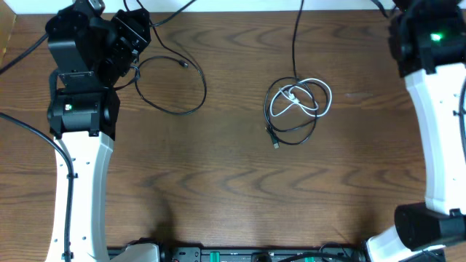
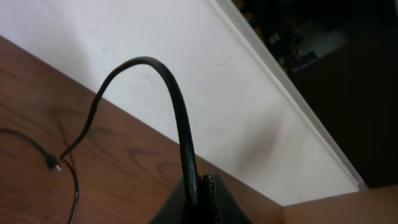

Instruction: Untangle cables

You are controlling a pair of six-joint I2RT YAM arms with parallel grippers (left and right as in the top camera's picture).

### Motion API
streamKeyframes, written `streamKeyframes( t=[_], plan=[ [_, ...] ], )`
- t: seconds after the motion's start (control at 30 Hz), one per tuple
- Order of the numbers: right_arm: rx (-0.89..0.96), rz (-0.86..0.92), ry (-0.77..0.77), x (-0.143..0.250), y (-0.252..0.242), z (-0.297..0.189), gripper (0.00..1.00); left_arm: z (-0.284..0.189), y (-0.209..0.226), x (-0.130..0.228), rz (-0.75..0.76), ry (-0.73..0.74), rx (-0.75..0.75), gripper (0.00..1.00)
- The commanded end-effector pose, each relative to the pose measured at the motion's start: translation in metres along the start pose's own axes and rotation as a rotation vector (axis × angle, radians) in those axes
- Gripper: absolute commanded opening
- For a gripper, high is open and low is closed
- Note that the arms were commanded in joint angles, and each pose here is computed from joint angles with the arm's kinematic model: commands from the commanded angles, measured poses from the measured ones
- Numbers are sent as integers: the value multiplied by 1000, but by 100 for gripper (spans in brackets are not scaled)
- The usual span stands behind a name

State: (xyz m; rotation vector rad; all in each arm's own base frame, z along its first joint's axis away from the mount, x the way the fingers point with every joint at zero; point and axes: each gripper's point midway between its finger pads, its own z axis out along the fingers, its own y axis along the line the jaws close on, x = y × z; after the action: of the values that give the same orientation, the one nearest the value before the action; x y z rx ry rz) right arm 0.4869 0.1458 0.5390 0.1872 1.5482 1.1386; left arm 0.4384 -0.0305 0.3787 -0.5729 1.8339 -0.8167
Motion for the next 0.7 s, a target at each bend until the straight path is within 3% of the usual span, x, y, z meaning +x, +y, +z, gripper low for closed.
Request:
streamKeyframes(
  t=[0.0,0.13,0.23,0.3,0.37,0.5,0.67],
  plan=[
    [223,-68,-2,1,-47,-11,1,-9,-3,-15,27,-53,-12,7],
    [407,0,170,57,-99,-7,1,-9,-3,-15,27,-53,-12,7],
    [417,31,273,94,-109,4,1,-9,-3,-15,27,-53,-12,7],
    [319,27,319,106,-94,17,1,-9,-3,-15,27,-53,-12,8],
    [52,-65,361,110,-46,32,1,-9,-3,-15,26,-53,-12,7],
    [-302,-190,339,96,30,27,1,-8,-2,-14,25,-49,-16,7],
    [-471,-279,250,60,88,-4,1,-8,-2,-14,25,-49,-16,7]
  ],
)
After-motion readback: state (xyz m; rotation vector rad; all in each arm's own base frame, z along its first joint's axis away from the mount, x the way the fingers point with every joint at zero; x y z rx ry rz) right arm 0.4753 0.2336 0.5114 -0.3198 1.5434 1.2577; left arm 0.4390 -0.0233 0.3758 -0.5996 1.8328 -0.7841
